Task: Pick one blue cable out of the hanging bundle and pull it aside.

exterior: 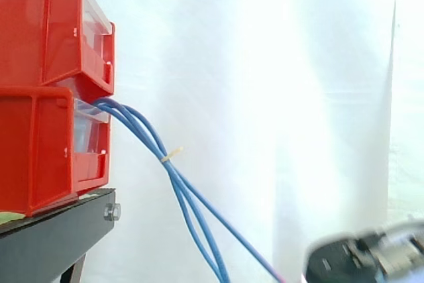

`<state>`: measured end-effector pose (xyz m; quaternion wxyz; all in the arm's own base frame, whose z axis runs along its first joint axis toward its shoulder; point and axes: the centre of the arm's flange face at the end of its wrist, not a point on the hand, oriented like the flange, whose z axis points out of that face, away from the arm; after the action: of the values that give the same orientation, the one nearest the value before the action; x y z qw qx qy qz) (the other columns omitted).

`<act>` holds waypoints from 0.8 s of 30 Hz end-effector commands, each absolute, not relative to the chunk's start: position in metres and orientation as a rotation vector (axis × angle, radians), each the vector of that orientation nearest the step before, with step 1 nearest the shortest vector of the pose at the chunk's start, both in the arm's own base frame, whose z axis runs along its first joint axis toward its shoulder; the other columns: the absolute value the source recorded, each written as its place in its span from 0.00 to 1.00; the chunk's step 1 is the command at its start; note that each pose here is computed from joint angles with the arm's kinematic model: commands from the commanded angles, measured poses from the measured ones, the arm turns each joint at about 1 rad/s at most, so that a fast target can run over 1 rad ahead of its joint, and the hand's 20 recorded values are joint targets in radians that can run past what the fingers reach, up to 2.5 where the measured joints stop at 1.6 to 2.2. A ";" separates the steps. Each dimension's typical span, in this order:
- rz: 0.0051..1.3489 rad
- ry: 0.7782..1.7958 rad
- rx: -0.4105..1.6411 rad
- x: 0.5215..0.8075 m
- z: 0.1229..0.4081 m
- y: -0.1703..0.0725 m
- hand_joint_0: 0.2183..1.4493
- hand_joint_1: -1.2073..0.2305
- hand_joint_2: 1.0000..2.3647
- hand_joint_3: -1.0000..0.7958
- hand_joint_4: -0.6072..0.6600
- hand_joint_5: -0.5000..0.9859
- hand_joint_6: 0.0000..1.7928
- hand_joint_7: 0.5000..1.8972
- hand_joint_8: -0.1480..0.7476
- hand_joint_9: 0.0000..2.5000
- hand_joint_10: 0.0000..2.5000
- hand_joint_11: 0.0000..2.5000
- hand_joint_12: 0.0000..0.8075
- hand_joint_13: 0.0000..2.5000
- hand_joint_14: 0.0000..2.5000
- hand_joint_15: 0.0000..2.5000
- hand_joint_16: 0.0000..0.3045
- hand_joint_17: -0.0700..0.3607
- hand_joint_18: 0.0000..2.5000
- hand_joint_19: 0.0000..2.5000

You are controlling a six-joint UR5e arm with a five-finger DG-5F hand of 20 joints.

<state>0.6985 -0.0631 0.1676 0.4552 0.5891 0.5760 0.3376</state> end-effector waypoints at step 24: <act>0.927 1.320 1.386 0.674 0.113 -0.066 0.30 0.21 0.18 0.61 0.29 0.31 0.49 0.64 0.50 0.51 0.01 0.28 0.53 0.46 0.01 0.29 0.19 0.46 0.41 0.25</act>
<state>0.6721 -0.0659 0.1118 0.4821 0.5722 0.5470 0.3754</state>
